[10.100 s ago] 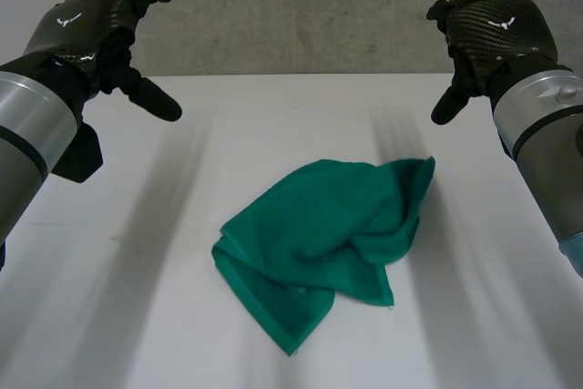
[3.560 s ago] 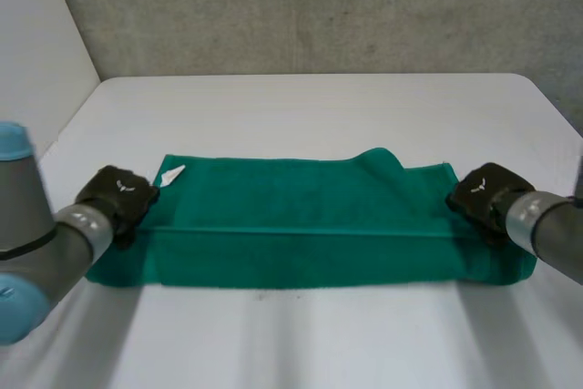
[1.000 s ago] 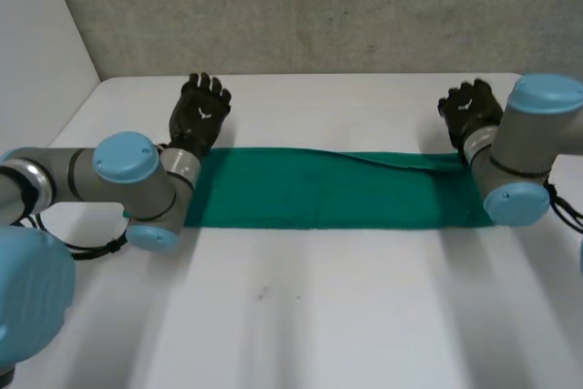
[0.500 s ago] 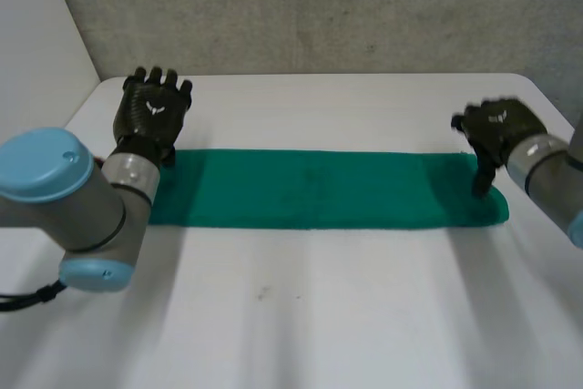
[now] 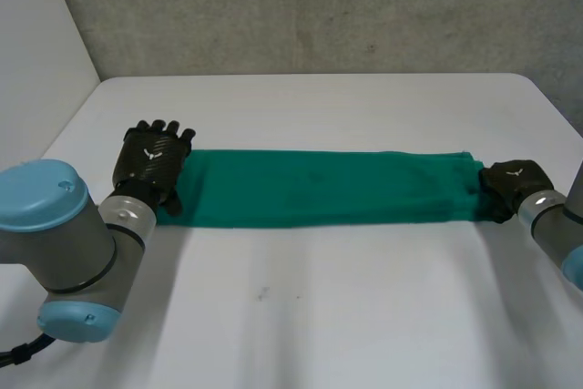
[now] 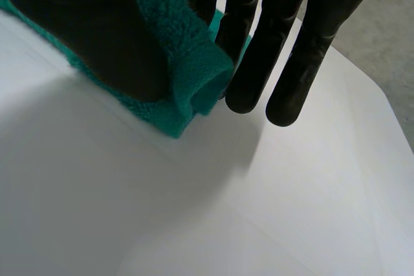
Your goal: Fold the towel.
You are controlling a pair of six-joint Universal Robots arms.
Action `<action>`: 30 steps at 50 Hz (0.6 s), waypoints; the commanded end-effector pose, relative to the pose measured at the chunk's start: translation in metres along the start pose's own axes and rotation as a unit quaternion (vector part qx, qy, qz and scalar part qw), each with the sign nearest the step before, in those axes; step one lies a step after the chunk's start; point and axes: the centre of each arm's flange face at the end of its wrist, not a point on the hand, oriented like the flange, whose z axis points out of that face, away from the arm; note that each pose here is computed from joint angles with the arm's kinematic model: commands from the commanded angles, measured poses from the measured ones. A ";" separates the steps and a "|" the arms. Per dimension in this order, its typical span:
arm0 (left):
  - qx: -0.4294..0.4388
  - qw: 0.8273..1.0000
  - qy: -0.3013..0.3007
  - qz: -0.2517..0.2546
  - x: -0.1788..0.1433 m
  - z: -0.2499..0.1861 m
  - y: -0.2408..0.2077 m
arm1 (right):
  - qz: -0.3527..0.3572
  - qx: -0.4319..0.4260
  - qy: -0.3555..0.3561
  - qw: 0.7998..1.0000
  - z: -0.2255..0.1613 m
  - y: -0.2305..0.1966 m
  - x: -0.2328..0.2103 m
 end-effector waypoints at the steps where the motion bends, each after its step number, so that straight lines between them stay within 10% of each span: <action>1: 0.002 1.000 -0.001 0.001 -0.001 -0.001 -0.002 | -0.003 0.016 0.072 0.997 0.001 -0.012 0.039; 14: -0.016 1.000 0.005 0.001 -0.005 -0.013 -0.006 | -0.157 0.064 0.143 0.975 -0.001 -0.059 0.074; 25: -0.016 1.000 -0.009 0.000 -0.015 -0.019 -0.009 | -0.199 0.268 -0.007 0.942 -0.037 -0.163 -0.077; 30: -0.016 1.000 -0.027 -0.003 -0.028 -0.019 -0.010 | -0.229 0.354 -0.161 0.893 -0.062 -0.168 -0.185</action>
